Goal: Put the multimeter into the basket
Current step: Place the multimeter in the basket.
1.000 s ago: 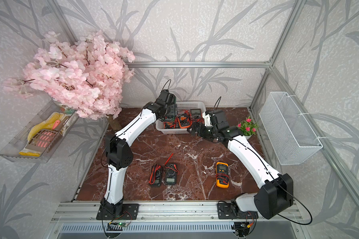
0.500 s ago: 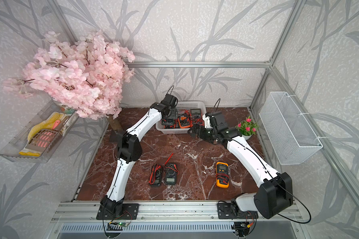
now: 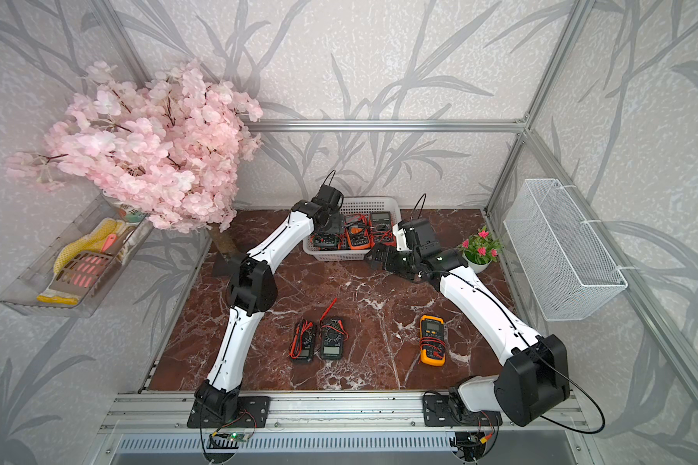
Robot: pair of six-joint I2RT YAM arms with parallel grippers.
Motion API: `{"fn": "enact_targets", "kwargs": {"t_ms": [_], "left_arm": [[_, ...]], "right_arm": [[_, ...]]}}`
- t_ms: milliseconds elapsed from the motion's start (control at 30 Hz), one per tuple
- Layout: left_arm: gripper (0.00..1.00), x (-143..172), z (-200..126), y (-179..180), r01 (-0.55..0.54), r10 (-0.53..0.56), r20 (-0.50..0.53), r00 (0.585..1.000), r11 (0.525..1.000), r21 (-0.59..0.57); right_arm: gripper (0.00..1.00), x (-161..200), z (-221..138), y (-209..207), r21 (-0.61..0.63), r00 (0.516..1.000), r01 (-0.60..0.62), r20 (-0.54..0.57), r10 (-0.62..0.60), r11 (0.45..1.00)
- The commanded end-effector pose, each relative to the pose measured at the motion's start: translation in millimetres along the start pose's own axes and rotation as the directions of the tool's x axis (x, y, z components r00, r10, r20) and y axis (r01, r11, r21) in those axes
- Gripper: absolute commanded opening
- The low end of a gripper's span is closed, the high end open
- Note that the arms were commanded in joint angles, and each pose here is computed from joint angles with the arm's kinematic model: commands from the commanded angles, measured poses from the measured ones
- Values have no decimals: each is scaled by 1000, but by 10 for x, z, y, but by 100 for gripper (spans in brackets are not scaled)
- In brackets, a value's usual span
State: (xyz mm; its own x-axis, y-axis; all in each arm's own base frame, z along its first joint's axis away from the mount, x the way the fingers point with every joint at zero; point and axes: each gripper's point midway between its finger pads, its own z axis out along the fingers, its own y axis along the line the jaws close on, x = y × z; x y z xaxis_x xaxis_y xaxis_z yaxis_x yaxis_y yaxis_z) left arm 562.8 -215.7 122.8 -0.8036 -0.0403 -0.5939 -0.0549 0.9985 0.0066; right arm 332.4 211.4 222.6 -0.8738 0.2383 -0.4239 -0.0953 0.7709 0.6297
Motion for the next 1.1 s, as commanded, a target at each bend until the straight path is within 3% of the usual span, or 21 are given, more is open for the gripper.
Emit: {"fn": "enact_targets", "kwargs": {"t_ms": [0,100,667,900,1067], "left_arm": [[94,-116,-35,-23,26,-26,21,999,999,23],[100,-121,-26,-36,28,-28,18,999,999,33],[100,-393,-670,-73,54,-63,98,993,994,98],[100,-228,-1029,4,54,-63,88,994,994,94],[100,105,-1204,38,53,-59,66,996,994,95]], "right_arm": [[99,0,30,-16,4,1000,22,5,-22,1000],[99,10,26,-28,10,1000,26,2,-26,1000],[99,151,16,-103,37,998,65,-25,-64,997],[99,326,90,-87,44,994,98,-52,-96,994],[99,488,114,-125,85,985,151,-95,-143,985]]}}
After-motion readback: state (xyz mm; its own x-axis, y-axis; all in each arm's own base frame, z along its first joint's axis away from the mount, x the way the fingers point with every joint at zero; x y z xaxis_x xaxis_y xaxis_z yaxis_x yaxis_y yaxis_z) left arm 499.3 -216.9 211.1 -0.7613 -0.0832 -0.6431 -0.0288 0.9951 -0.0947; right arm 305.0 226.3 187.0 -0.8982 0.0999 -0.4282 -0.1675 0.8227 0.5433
